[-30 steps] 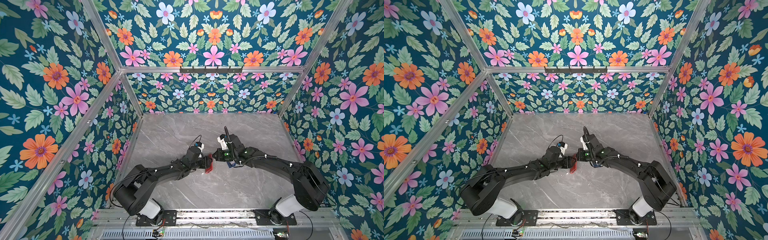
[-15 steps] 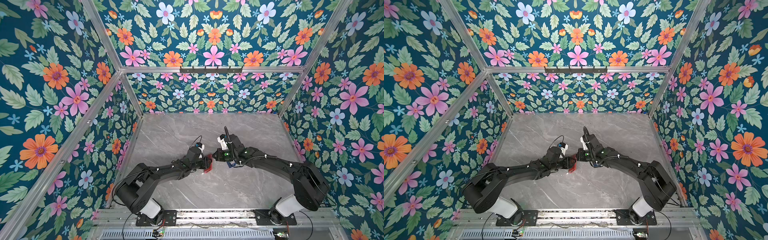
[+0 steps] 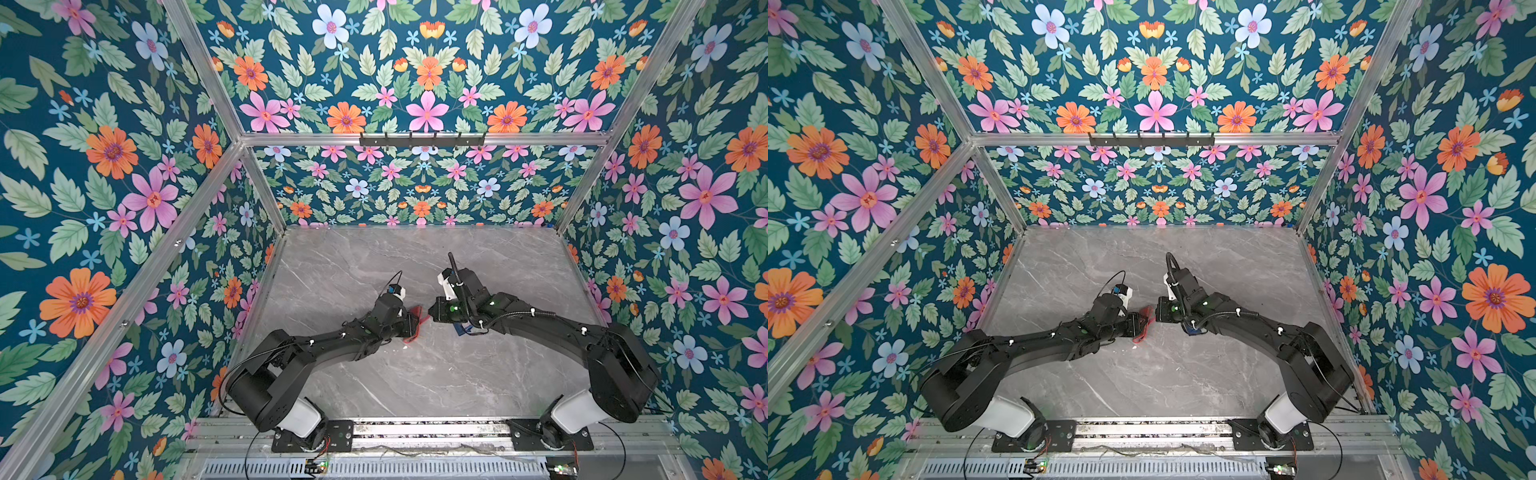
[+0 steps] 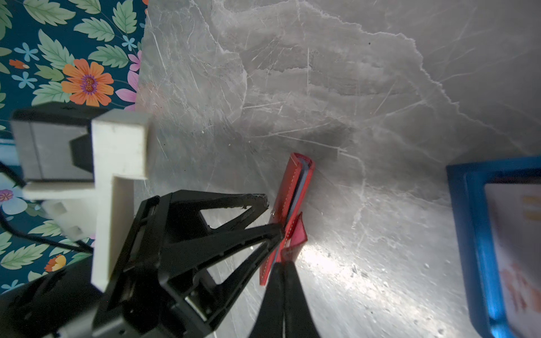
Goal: Insert credit cards into a card holder
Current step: Open the card holder at the center of the table.
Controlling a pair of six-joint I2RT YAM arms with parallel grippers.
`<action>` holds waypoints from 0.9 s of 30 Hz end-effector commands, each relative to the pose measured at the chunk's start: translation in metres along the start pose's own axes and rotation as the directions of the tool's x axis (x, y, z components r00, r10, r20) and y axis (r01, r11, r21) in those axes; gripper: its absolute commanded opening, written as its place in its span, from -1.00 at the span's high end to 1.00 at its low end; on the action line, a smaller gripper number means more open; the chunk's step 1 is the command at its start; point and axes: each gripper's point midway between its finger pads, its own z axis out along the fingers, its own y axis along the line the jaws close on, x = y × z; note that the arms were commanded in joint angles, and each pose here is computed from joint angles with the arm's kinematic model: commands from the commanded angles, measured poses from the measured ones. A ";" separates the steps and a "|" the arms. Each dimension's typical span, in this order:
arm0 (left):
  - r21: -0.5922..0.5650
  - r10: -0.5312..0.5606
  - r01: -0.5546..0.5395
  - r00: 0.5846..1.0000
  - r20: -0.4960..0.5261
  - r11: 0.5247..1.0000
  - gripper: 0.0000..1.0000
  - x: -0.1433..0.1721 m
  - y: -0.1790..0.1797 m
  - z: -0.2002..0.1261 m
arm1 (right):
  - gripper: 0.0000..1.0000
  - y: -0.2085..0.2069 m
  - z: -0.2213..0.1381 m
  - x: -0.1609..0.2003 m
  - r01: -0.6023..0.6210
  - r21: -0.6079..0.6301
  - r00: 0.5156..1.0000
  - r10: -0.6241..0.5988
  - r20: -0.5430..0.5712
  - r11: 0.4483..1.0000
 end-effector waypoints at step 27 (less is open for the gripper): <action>-0.329 -0.042 0.055 0.998 0.045 0.943 0.40 0.010 0.067 -0.019 | 1.00 -0.022 0.015 0.002 0.016 0.116 0.999 -0.012 -0.032 0.993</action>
